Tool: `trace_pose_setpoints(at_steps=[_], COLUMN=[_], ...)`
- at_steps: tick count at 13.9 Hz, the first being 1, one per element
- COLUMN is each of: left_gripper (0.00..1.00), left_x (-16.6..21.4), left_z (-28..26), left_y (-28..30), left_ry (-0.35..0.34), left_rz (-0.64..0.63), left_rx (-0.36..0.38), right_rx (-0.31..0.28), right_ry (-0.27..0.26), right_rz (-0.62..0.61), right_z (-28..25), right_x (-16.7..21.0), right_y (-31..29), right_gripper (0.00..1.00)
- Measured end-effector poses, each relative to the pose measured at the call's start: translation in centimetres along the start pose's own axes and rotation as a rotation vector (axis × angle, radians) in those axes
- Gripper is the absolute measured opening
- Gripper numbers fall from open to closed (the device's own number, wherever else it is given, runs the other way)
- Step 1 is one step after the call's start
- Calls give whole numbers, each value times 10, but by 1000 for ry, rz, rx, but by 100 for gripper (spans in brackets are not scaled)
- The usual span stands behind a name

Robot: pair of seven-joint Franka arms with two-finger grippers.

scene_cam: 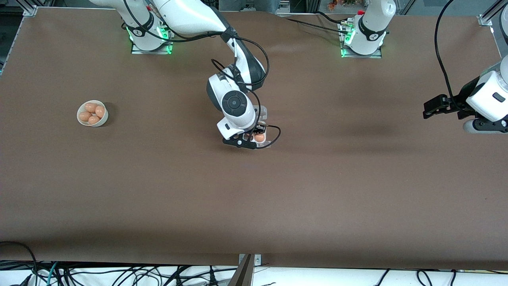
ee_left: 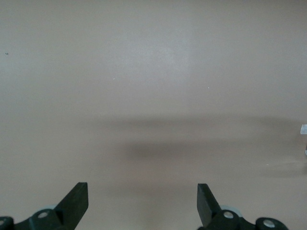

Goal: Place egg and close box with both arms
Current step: 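Lower the egg into the empty slot and open the right gripper, then withdraw the right gripper while the left gripper reaches the box lid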

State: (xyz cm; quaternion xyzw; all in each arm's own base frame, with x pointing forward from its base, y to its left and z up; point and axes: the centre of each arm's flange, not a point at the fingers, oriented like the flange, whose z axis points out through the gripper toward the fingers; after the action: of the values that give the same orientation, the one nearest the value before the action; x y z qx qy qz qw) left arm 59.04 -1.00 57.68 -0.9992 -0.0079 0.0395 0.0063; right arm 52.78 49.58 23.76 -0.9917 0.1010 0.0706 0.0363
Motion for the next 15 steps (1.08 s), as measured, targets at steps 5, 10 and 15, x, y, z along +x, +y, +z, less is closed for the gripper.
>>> trace_pose_setpoints(at_steps=[5,10,15], left_gripper=[100,100,71], left_x=[0,0,-2], left_z=[0,0,0], left_y=[1,10,35], left_ry=[0,-1,-8], left_rz=[2,3,-33], left_rx=[0,-9,-87], right_rx=[-14,10,28], right_ry=[-6,17,25], right_rz=[6,17,1], right_z=[10,-7,-45], right_x=[3,17,71], right_y=[4,5,47], right_gripper=[60,100,100])
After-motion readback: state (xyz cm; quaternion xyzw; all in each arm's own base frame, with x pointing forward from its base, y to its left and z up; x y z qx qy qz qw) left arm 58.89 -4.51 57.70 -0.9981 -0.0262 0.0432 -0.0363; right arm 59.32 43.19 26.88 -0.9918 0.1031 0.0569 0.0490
